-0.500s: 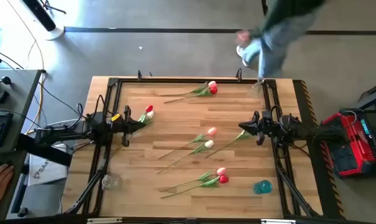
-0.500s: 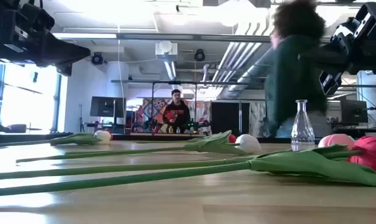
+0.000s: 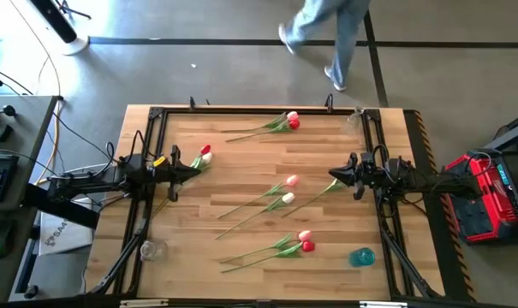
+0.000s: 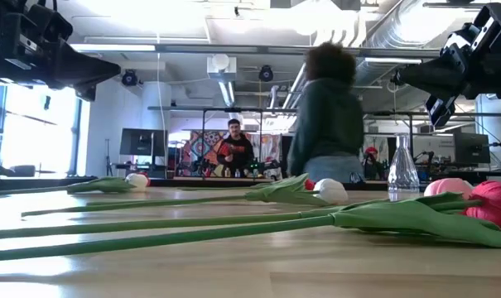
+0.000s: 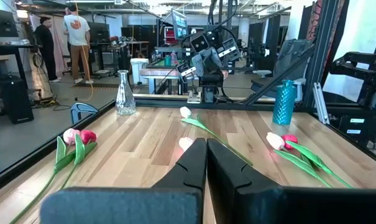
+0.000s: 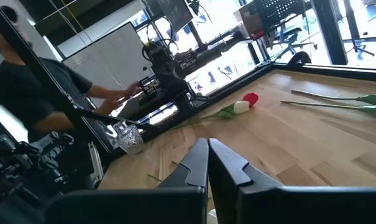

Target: Sort flowers into vase by color

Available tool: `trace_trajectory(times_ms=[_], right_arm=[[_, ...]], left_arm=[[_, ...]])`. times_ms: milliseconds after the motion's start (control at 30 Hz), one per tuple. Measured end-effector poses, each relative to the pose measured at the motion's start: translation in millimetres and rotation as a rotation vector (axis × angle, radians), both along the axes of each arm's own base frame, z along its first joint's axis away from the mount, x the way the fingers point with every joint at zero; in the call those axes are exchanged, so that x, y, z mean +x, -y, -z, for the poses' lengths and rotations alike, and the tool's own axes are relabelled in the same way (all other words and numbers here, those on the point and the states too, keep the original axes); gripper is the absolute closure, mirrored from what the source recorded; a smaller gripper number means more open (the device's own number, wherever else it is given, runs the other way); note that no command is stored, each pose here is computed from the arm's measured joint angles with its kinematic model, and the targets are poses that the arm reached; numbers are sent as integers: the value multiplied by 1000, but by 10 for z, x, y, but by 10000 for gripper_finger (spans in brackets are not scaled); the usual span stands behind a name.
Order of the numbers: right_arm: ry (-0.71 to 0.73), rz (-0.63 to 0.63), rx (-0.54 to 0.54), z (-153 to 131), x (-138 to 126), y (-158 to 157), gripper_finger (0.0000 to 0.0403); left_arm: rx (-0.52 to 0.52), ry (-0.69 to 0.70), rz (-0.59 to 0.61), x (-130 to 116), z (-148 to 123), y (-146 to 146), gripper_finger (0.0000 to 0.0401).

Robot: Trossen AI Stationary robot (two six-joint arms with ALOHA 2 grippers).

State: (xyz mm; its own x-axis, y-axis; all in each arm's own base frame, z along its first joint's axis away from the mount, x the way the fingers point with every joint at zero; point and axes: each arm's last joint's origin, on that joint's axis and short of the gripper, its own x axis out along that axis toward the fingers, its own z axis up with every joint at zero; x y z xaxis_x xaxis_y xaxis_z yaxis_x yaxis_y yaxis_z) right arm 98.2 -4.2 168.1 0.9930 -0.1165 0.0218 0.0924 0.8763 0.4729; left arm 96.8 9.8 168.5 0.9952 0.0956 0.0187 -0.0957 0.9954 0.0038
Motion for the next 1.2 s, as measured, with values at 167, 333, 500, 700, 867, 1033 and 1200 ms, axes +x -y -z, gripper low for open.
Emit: trace_trajectory(times_ms=[167,333,500,700,867,1033,1200], right_arm=[[0,0,0,1,0,0,402],[0,0,0,0,0,0,402],[0,0,0,1,0,0,402],[0,0,0,0,0,0,402],[0,0,0,0,0,0,402],[0,0,0,0,0,0,402],[0,0,0,1,0,0,402]], left_arm=[[0,1,0,0,0,0,401],[0,0,0,0,0,0,401],[0,0,0,0,0,0,401],[0,0,0,0,0,0,401],[0,0,0,0,0,0,401],[0,1,0,0,0,0,401],[19,-2,-1,0,0,0,401]])
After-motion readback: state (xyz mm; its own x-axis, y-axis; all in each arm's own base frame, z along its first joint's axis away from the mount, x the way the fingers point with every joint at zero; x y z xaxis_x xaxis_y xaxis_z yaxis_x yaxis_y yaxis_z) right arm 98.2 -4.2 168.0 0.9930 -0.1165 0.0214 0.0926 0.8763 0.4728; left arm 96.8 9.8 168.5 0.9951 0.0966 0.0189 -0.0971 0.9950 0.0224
